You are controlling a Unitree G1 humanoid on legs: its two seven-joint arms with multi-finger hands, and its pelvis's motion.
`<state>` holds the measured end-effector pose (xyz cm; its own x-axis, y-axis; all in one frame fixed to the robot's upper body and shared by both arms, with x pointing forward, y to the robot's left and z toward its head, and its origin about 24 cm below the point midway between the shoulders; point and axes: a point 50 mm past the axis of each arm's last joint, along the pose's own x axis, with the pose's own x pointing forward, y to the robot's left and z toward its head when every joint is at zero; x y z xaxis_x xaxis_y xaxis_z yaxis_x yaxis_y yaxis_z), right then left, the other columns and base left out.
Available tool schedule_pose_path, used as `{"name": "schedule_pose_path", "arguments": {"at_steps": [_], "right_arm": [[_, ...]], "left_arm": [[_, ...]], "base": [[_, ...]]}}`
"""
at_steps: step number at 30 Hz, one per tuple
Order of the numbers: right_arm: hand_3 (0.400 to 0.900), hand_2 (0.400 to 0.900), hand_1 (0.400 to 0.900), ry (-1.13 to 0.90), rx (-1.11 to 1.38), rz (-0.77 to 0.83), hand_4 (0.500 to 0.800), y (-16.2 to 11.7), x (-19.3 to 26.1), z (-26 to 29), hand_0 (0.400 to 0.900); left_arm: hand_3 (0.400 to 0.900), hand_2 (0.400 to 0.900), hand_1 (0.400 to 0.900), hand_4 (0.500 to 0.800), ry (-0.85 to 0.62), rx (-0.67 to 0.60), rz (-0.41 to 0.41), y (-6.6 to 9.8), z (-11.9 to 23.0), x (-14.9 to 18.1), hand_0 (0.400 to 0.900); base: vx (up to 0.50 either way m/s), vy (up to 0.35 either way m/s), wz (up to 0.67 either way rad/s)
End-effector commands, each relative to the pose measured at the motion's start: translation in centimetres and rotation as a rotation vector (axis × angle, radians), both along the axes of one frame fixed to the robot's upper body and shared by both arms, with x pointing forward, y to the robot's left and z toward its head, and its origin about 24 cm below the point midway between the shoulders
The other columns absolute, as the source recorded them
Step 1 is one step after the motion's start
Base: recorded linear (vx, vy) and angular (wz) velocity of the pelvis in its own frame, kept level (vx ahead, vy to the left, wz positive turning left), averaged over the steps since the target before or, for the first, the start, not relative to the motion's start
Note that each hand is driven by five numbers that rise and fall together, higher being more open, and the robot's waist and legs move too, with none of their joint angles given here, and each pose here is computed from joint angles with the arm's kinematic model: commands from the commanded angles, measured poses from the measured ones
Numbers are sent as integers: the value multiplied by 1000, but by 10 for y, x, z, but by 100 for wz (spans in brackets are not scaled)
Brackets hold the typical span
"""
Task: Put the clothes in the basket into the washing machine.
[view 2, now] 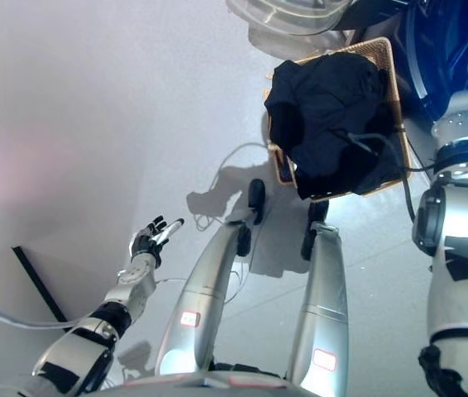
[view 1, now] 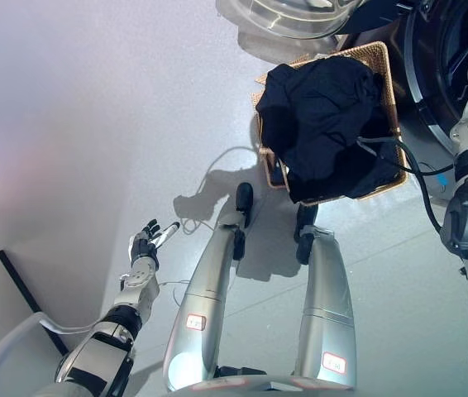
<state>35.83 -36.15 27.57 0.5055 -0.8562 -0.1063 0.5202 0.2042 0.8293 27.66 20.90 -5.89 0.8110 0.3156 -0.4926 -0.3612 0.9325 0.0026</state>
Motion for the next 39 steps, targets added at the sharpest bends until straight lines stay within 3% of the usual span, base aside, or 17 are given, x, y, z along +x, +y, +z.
{"name": "schedule_pose_path", "arguments": {"at_steps": [1,7,14,20,21,23,26,27,28,31,35,39], "right_arm": [[900,900,900,-79,-236,-143,800,-24,-28,32,900],[900,900,900,-81,-284,-101,800,-8,-18,26,900],[900,900,900,112,-670,143,800,66,1,-59,900],[900,900,900,627,-860,393,800,97,-26,-201,900],[900,900,900,627,-860,393,800,97,-25,-201,900],[900,900,900,1000,-1084,489,800,90,-54,-259,900],[900,900,900,1296,-1018,663,800,93,-96,-325,900],[900,900,900,1296,-1018,663,800,93,-96,-325,900],[900,900,900,1410,-887,785,800,97,-129,-359,900],[900,900,900,1546,-681,917,800,99,-177,-394,900],[900,900,900,1714,-398,1003,800,99,-244,-424,900],[900,900,900,1781,-195,948,800,95,-283,-432,900]], "left_arm": [[900,900,900,800,125,30,65,9,-29,-37,900],[900,900,900,800,117,27,71,7,-28,-34,900],[900,900,900,800,180,-25,142,9,-40,-49,900],[900,900,900,800,325,-14,105,10,-62,-78,900],[900,900,900,800,325,-14,105,10,-62,-78,900],[900,900,900,800,366,12,112,19,-68,-91,900],[900,900,900,800,391,20,135,27,-71,-100,900],[900,900,900,800,391,20,135,27,-71,-100,900],[900,900,900,800,428,32,138,35,-74,-109,900],[900,900,900,800,526,66,77,39,-83,-131,900],[900,900,900,800,648,40,80,38,-95,-163,900],[900,900,900,800,704,9,100,38,-100,-180,900]], "base": [[0,0,0],[-1,4,-1],[8,19,-12],[60,56,-13],[58,64,-8],[66,75,-4],[41,46,2],[53,34,6],[57,36,4],[21,62,0],[14,63,-8],[7,52,-6]]}}
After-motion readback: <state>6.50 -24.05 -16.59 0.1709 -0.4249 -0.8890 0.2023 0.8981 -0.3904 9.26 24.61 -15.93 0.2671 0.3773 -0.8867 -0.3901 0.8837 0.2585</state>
